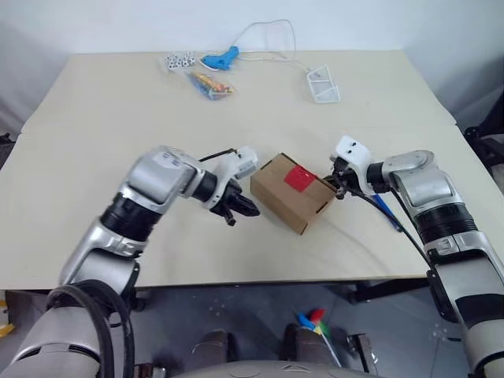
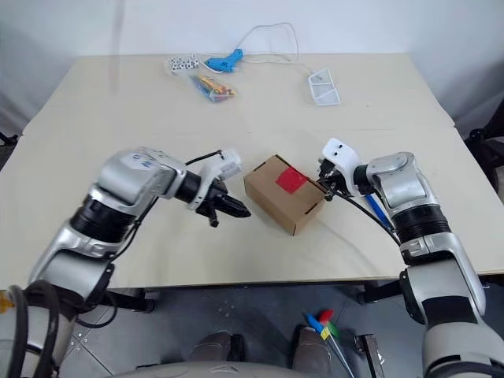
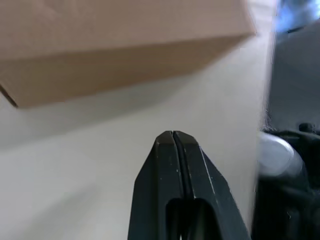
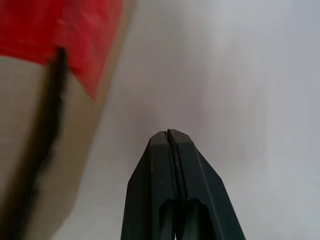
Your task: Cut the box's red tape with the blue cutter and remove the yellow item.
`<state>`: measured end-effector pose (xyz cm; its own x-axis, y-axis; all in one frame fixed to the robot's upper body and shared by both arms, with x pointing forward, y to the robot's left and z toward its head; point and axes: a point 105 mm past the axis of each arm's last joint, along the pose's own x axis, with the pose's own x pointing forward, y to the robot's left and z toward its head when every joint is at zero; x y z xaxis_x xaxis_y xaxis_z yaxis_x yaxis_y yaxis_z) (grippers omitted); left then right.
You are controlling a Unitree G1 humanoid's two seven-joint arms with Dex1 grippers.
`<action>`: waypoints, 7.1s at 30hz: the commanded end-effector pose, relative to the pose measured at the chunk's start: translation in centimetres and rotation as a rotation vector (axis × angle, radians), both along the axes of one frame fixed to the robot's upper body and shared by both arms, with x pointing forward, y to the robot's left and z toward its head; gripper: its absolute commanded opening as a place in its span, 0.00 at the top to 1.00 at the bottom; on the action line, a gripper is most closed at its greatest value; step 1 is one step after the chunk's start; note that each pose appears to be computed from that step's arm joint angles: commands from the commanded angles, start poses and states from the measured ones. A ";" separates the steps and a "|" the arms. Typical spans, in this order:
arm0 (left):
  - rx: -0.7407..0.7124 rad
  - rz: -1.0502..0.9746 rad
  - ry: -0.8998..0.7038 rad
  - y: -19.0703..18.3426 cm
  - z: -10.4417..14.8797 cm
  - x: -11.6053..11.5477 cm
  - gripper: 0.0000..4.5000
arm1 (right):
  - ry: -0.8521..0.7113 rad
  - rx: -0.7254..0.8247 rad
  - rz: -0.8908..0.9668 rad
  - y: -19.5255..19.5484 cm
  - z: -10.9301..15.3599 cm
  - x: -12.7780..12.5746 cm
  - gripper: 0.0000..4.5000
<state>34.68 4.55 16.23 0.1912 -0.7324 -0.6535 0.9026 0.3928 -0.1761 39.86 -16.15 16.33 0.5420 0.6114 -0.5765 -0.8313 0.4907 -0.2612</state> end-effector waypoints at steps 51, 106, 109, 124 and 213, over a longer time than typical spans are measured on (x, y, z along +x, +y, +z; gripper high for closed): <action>-0.088 -0.251 -0.261 -0.3 7.0 2.2 1.00 | 0.069 0.251 -0.398 3.2 5.0 -6.2 0.01; 0.125 -0.253 -0.168 1.0 -1.2 1.7 1.00 | 0.340 0.134 -0.360 -1.2 -4.9 -8.7 0.01; 0.123 -0.251 -0.167 1.1 -1.2 1.5 1.00 | 0.388 0.272 -0.354 -0.4 -4.0 -8.0 0.01; 0.126 -0.280 -0.153 1.4 -1.2 0.2 1.00 | 0.697 0.696 -0.322 3.3 -2.2 -4.1 0.01; -0.026 -0.163 -0.210 -1.3 -1.3 2.1 1.00 | 0.196 0.203 -0.300 5.1 8.3 -8.7 1.00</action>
<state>37.15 4.19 13.75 0.2044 -0.7503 -0.6287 0.9635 0.2675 -0.0060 31.61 -11.47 24.71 0.6298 0.5428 -0.5556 -0.6435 0.7652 0.0182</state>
